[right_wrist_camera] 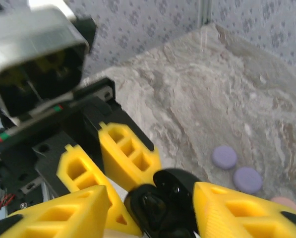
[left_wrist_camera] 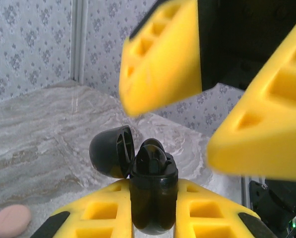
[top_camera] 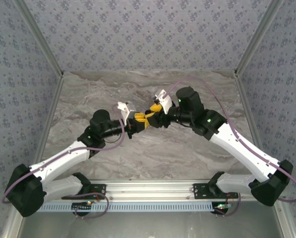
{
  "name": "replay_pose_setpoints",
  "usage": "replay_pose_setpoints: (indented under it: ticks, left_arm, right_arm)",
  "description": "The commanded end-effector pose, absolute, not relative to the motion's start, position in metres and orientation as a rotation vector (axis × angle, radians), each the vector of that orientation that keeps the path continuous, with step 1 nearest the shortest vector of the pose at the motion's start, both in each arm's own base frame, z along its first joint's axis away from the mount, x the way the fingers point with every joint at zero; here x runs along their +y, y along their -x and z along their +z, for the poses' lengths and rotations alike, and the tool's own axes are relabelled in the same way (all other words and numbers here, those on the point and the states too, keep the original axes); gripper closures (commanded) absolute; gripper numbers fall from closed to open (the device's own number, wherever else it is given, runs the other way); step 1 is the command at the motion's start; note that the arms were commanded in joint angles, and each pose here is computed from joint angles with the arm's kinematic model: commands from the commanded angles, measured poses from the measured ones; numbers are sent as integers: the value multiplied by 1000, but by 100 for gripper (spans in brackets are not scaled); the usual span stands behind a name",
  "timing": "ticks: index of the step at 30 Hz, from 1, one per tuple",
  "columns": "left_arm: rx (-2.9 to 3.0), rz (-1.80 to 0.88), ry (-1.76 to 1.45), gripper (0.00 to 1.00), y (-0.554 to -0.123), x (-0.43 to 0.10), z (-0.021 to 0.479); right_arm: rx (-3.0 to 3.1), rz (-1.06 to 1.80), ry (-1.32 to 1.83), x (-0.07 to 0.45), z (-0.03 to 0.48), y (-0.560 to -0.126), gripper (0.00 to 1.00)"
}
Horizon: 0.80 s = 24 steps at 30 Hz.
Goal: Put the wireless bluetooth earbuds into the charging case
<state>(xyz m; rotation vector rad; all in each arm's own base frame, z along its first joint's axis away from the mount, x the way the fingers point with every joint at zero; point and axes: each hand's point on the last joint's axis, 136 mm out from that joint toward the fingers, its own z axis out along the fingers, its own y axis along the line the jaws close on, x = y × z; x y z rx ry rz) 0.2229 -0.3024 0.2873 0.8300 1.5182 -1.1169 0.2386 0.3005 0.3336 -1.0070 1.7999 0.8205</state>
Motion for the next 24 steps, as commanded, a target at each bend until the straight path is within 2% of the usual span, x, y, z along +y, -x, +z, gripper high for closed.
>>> replay_pose_setpoints:
  ticks: [1, 5, 9, 12, 15, 24]
  left_arm:
    - [1400, -1127, -803, 100, -221, -302, 318]
    - [1363, -1123, -776, 100, -223, -300, 326]
    - [1308, -1111, -740, 100, -224, -296, 341]
    - [1256, -1100, -729, 100, -223, -293, 354]
    - [1217, -1100, -736, 100, -221, -293, 366]
    - [1180, -1128, -765, 100, -220, -300, 377]
  right_arm:
    - [1701, 923, 974, 294, 384, -229, 40]
    - [1676, 936, 895, 278, 407, -235, 28]
    - [1748, 953, 786, 258, 403, -251, 17]
    - [1767, 1082, 732, 253, 400, -256, 12]
    - [1763, 1222, 726, 259, 399, -254, 0]
    - [1816, 1364, 830, 291, 381, -242, 0]
